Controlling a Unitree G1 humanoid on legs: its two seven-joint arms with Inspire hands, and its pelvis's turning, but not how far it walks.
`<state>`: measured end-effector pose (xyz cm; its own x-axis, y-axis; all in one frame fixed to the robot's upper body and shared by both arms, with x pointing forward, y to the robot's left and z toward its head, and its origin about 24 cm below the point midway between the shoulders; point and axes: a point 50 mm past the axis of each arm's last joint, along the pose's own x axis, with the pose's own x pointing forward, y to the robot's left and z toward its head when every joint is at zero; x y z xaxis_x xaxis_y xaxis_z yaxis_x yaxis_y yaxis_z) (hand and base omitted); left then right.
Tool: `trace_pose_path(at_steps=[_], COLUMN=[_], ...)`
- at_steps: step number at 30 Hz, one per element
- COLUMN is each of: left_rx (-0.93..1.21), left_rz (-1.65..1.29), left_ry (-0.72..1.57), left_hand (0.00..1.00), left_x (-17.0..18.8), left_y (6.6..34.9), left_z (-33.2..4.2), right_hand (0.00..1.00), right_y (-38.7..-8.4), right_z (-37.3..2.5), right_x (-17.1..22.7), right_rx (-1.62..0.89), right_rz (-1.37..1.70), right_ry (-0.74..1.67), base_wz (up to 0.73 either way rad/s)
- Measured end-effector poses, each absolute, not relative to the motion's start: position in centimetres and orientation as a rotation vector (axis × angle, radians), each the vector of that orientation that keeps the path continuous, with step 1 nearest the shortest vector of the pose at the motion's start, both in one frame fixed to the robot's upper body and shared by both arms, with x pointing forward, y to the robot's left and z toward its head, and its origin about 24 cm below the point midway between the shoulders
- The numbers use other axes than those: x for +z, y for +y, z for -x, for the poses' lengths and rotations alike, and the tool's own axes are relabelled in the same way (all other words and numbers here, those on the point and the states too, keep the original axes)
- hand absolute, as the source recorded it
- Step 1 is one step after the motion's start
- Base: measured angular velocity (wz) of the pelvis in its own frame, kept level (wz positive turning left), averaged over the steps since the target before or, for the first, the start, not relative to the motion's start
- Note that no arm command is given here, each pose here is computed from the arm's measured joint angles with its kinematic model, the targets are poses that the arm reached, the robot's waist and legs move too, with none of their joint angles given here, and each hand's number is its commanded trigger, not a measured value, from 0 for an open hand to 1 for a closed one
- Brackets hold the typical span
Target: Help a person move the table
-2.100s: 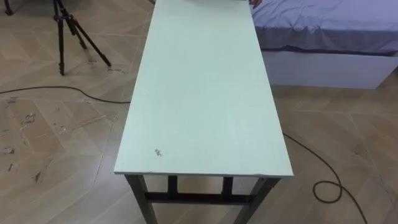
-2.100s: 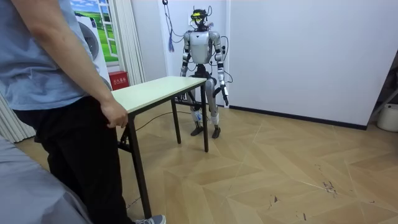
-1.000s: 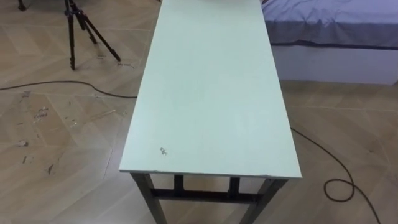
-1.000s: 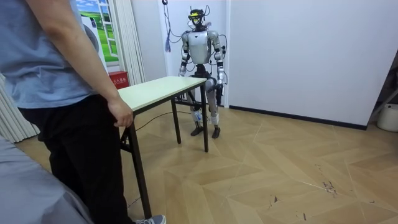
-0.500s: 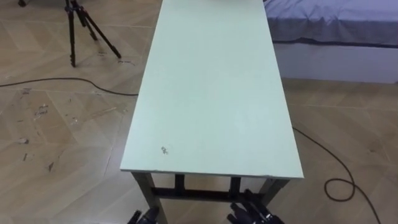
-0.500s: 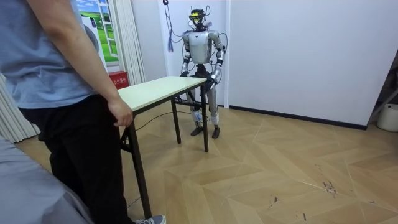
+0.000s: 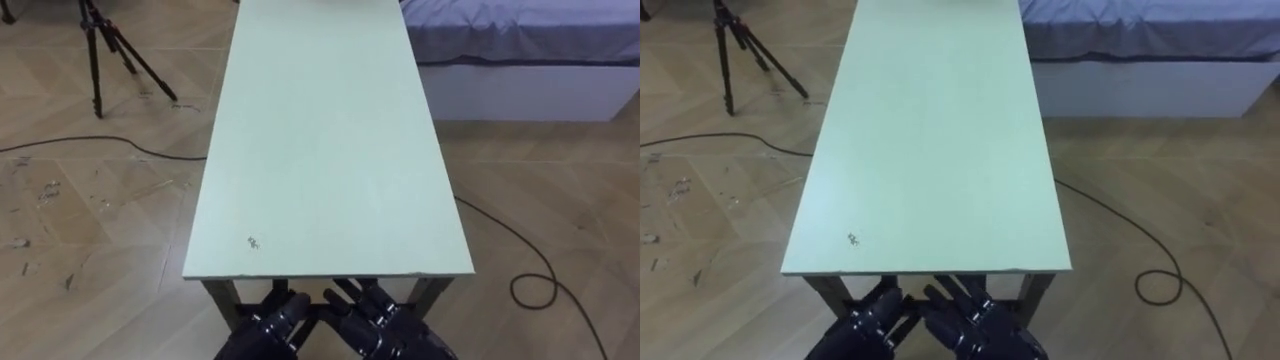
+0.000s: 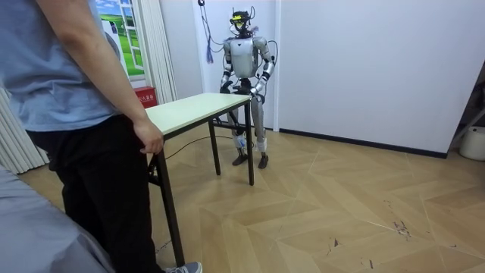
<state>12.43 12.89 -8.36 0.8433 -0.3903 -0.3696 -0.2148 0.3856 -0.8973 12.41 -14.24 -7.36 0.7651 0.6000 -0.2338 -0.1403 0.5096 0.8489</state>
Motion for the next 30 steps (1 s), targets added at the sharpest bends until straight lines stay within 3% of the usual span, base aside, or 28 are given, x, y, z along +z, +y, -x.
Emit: trace_pose_path(at_steps=[13,22,30], left_rx=[-0.159,0.01,0.049], left_rz=[1.225,1.344,1.375], left_ry=[0.525,0.462,0.491], left_hand=[0.0,0.0,0.0], left_x=[-6.4,-6.1,-6.3], left_y=[13.5,16.0,15.9], left_z=[-14.9,-15.8,-16.0], right_hand=[0.0,0.0,0.0], right_y=[-14.7,-15.0,-15.6], right_z=[-13.6,-14.3,-14.3], right_x=[-7.0,-6.8,-6.8], right_rx=[0.515,0.471,0.383], right_rz=[-0.894,-0.897,-0.989], right_ry=[0.572,0.575,0.578], base_wz=[0.0,0.0,-0.03])
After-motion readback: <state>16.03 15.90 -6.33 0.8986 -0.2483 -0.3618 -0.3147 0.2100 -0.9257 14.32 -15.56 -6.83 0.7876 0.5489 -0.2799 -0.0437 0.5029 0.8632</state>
